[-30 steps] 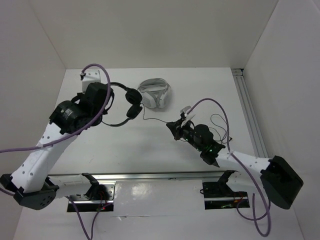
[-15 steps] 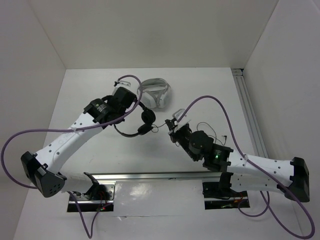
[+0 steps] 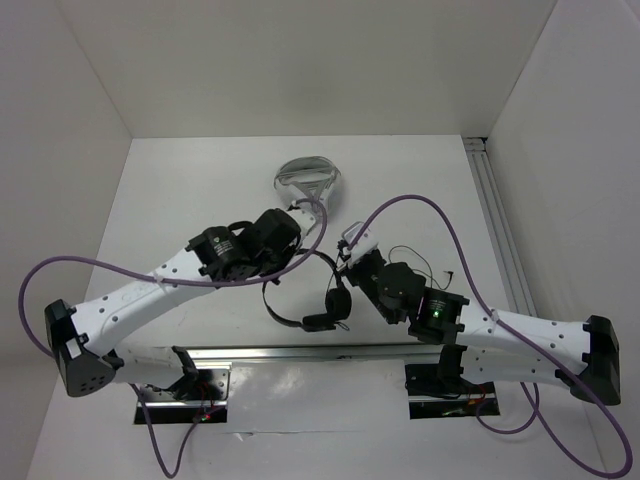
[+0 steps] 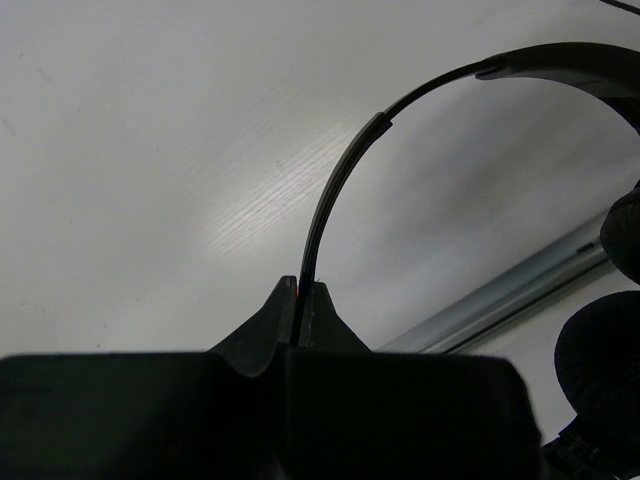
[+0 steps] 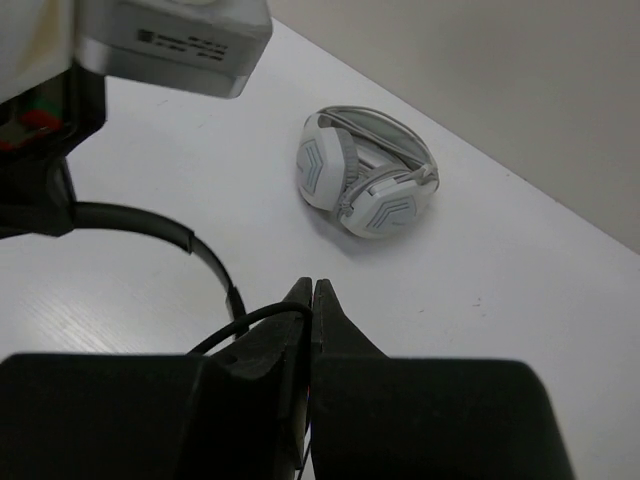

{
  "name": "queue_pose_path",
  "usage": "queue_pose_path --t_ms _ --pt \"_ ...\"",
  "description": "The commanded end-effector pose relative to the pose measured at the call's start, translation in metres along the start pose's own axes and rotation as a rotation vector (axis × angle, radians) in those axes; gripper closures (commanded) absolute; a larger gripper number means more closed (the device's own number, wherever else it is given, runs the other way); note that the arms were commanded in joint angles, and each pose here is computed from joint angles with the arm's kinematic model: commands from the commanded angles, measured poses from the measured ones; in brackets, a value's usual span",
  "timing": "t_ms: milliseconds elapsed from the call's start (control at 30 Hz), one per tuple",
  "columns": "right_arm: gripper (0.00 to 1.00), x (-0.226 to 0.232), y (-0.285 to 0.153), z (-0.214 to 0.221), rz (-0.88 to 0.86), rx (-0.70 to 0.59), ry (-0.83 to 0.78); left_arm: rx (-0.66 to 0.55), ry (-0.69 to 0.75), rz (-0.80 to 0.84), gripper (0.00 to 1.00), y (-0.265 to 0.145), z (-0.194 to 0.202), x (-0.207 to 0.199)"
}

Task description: Wrap the headphones

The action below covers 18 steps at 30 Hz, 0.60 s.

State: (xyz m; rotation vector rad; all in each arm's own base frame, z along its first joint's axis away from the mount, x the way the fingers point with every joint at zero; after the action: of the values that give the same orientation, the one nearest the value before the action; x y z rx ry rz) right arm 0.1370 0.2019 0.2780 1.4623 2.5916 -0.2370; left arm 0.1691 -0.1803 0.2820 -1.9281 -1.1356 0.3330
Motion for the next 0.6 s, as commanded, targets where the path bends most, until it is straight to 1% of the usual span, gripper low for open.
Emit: queue_pose_path --t_ms 0,200,300,433,567 --pt "0.99 -0.007 -0.002 -0.021 0.050 -0.051 0.009 -0.123 0.045 0.146 1.00 -0.022 -0.006 -0.012" --pt "0.99 -0.006 0.000 -0.018 0.060 -0.050 0.001 -0.174 0.203 0.381 1.00 -0.046 0.008 -0.041" --pt "0.99 -0.004 0.000 -0.019 0.027 -0.058 0.000 -0.184 0.218 0.407 1.00 -0.051 0.010 -0.045" --pt "0.99 0.000 -0.001 -0.017 -0.042 -0.065 -0.008 -0.198 0.224 0.397 1.00 -0.053 0.009 -0.043" --pt "0.99 0.000 0.001 -0.013 -0.086 -0.049 -0.014 -0.273 0.203 0.397 1.00 -0.067 0.005 -0.037"
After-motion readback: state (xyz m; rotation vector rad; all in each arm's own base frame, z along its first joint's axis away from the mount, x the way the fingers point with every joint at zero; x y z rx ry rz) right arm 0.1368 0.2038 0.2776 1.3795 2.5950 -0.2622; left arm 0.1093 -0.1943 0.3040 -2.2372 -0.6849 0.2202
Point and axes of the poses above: each gripper's point midway between its finger pads, its own y axis out along the fingers, its own x axis along the line the jaws close on, z = x × y, the point moved 10 cm from there along -y, back along the fingers, and after that the axes turned 2 degrees about y, right-handed, at the moved point
